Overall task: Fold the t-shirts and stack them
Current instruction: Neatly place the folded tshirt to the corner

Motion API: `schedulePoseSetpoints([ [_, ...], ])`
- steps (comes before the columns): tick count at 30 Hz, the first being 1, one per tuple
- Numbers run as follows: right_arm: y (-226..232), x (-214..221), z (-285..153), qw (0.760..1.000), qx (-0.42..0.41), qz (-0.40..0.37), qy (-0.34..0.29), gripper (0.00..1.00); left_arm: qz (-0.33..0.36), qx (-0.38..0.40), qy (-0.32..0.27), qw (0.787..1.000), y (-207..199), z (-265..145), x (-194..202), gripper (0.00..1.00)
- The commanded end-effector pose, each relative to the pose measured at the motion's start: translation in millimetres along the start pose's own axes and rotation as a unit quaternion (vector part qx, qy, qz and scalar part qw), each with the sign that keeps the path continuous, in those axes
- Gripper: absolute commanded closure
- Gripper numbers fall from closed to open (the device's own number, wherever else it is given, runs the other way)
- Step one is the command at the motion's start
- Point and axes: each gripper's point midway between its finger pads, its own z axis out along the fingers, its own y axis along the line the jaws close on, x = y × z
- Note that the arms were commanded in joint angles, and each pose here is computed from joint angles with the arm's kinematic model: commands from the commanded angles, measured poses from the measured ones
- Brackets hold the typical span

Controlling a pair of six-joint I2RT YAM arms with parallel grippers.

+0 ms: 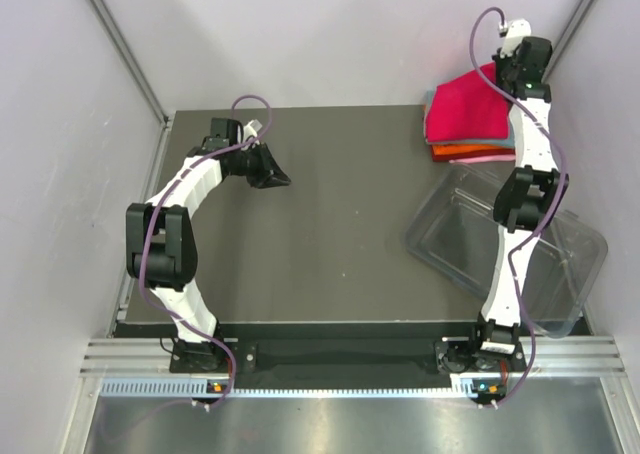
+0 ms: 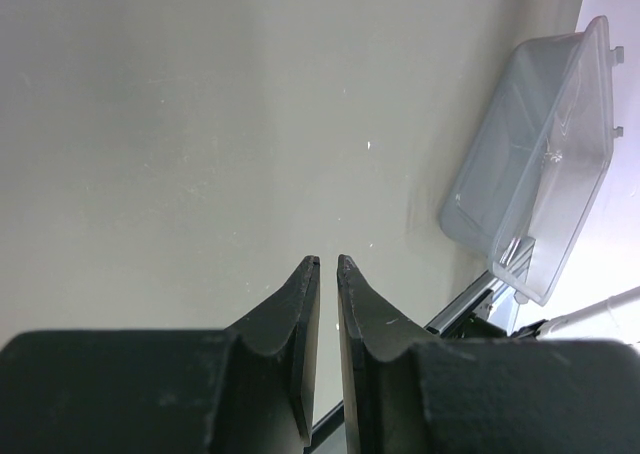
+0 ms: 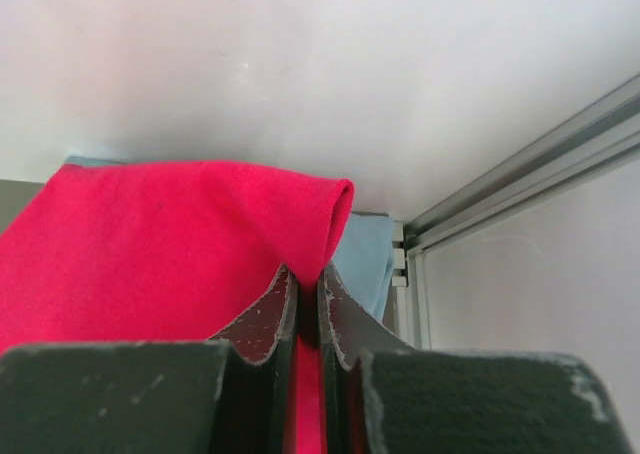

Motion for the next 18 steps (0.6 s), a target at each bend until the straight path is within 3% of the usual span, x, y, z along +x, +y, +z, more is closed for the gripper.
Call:
schedulePoseSetpoints([
  [1,-20.8,-33.3,4.0,0.997,0.029,-0.011,-0.065,1.00,0.016,0.022,-0.014,1.000,-11.8,-2.5,-6.4,0.82],
  [4,-28.7,-21.5,10.9,0.997,0.050,-0.012,-0.055,0.98,0.016,0.021,-0.013,1.000,-11.1,-2.1,-6.4,0.82],
  [5,-32.1,-20.5,11.6,0.997,0.055,-0.011,-0.056,0.89,0.017,0.020,-0.014,1.000,-9.8,-1.4,-6.3,0.82],
  [8,-44.6,-17.6,9.3,0.995,0.084,0.002,-0.050,0.82,0.018,0.015,-0.016,1.000,-8.0,-1.4,-6.7,0.82],
  [9,-47.5,-22.6,4.2,0.995,0.091,0.007,-0.052,0.70,0.018,0.012,-0.015,1.000,-6.7,-1.2,-6.0,0.82],
  [14,-58.7,-33.6,-28.9,0.990,0.123,0.061,-0.040,0.50,0.029,-0.013,-0.026,0.999,-1.4,-5.0,-9.3,0.81],
  [18,-50.2,-36.8,-67.8,0.987,0.111,0.114,-0.006,0.50,0.039,-0.017,-0.033,0.999,-5.7,-11.8,-12.0,0.80],
])
